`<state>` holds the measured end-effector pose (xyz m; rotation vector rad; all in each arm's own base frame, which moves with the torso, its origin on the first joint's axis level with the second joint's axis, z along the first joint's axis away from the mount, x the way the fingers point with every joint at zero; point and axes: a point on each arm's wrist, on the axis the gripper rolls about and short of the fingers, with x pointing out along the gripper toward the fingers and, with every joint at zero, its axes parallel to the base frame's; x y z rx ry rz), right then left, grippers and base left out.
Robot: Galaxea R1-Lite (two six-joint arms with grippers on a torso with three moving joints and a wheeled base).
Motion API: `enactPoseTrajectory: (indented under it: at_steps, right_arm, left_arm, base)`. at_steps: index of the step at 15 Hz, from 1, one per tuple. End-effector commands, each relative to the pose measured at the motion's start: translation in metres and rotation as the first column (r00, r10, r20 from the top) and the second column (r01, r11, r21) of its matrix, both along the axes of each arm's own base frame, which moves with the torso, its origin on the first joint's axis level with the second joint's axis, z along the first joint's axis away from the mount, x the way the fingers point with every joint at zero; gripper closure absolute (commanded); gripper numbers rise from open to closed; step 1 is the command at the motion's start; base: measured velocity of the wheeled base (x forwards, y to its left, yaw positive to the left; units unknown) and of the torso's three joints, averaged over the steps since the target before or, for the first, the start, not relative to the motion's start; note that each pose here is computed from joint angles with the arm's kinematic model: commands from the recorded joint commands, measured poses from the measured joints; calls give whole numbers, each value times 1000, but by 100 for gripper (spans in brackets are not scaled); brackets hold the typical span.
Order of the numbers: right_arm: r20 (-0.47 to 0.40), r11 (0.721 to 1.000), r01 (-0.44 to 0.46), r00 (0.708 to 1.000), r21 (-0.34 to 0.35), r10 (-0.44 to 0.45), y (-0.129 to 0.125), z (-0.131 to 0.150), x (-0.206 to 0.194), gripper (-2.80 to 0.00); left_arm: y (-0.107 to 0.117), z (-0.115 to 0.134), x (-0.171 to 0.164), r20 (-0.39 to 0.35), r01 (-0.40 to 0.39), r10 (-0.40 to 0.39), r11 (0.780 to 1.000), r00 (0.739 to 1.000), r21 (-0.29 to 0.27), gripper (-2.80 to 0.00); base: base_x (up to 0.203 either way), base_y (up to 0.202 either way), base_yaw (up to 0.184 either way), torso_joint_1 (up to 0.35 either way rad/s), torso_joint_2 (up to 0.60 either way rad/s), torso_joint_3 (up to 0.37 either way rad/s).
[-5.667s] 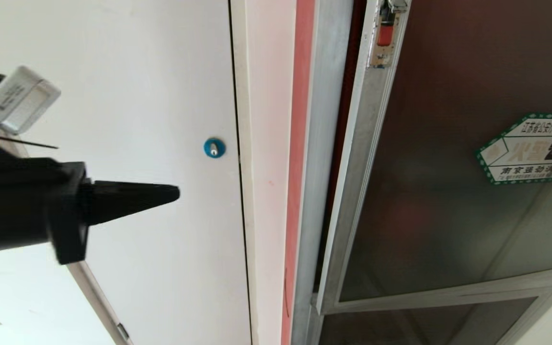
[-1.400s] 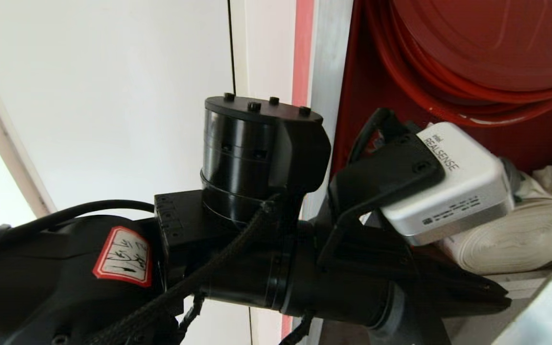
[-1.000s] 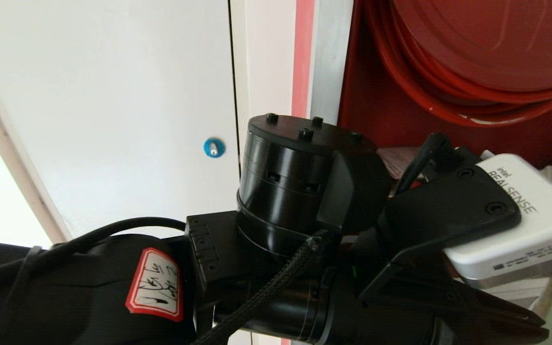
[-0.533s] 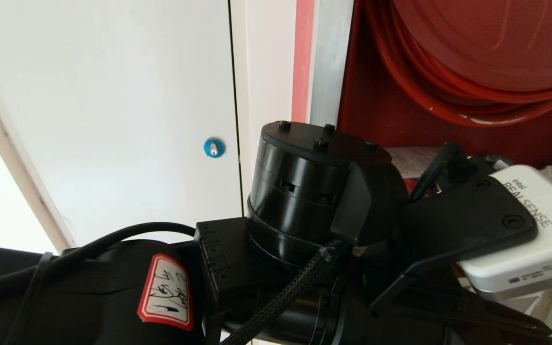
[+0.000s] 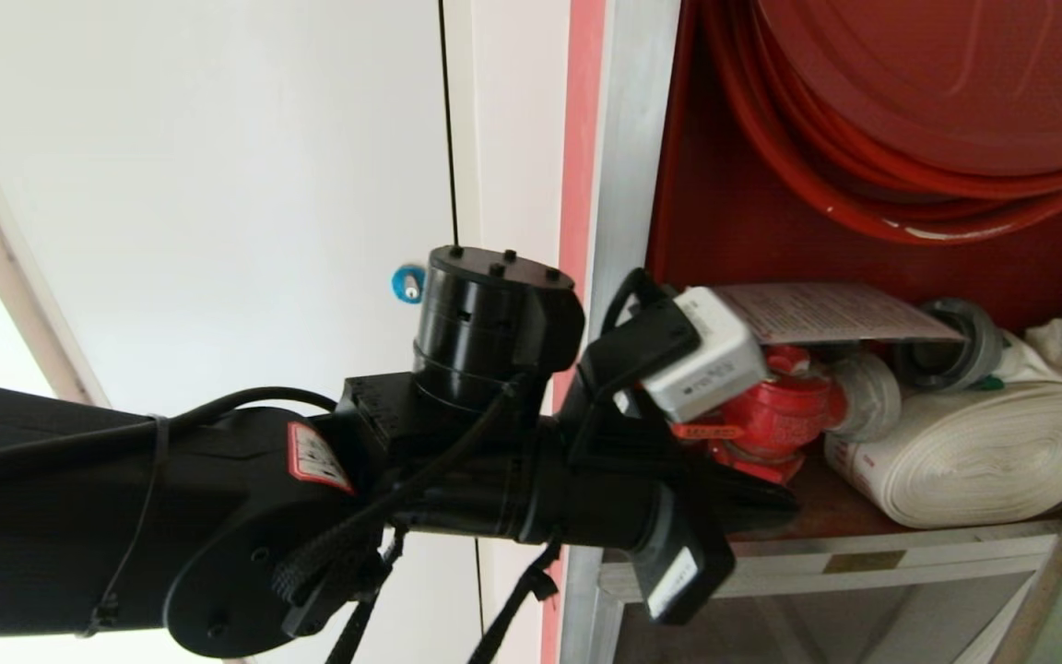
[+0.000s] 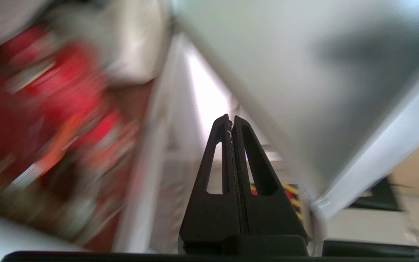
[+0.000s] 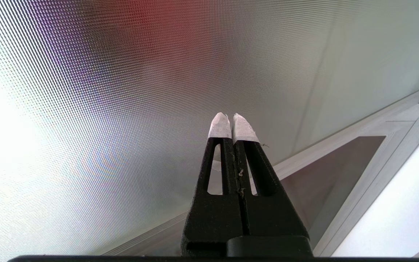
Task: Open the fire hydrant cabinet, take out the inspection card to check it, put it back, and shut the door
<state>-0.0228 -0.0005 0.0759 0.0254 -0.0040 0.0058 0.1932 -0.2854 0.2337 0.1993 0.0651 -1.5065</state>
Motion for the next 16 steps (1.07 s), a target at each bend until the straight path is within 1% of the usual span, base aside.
enactPoseTrajectory:
  at_steps: [1,3,5,7,8,9,10,12,13,14,15,16]
  right_arm:
    - [-3,1000,0,1000,1,0,0,0,0,0]
    - [-1,1000,0,1000,1,0,0,0,0,0]
    - [0,1000,0,1000,1,0,0,0,0,0]
    - [-1,1000,1,1000,8,-1,0,0,0,0]
    - [-1,1000,1,1000,8,-1,0,0,0,0]
    - [-1,1000,1,1000,8,-1,0,0,0,0]
    - [-1,1000,1,1000,8,-1,0,0,0,0]
    - [-1,1000,3,1000,10,-3,0,0,0,0]
    - [-1,1000,3,1000,11,-3,0,0,0,0]
    - [-1,1000,3,1000,11,-3,0,0,0,0]
    - [-1,1000,3,1000,11,-3,0,0,0,0]
    - [-1,1000,3,1000,11,-3,0,0,0,0]
  left_arm:
    - [23,0,8,-3,-55,55,998,998,4,0]
    - [49,-7,11,-21,-114,115,993,993,31,0]
    - [76,-10,9,-33,-173,174,984,984,45,0]
    - [105,-7,-7,-25,-214,215,976,976,35,0]
    - [122,-6,-13,-20,-250,250,968,968,27,0]
    - [140,-5,-17,-14,-299,299,954,954,19,0]
    - [158,-6,-19,-12,-355,356,935,935,15,0]
    - [187,-14,-25,-18,-457,458,889,889,22,0]
    - [196,-18,-28,-21,-487,488,873,873,27,0]
    - [208,-21,-31,-23,-532,533,846,846,28,0]
    - [219,-22,-39,-17,-572,572,820,820,16,0]
    - [227,-21,-49,-4,-593,593,805,805,-4,0]
  base:
    - [0,0,0,0,0,0]
    - [0,0,0,0,0,0]
    - [0,0,0,0,0,0]
    - [0,0,0,0,0,0]
    - [0,0,0,0,0,0]
    - [0,0,0,0,0,0]
    - [0,0,0,0,0,0]
    - [0,0,0,0,0,0]
    - [0,0,0,0,0,0]
    - [0,0,0,0,0,0]
    - [0,0,0,0,0,0]
    - [0,0,0,0,0,0]
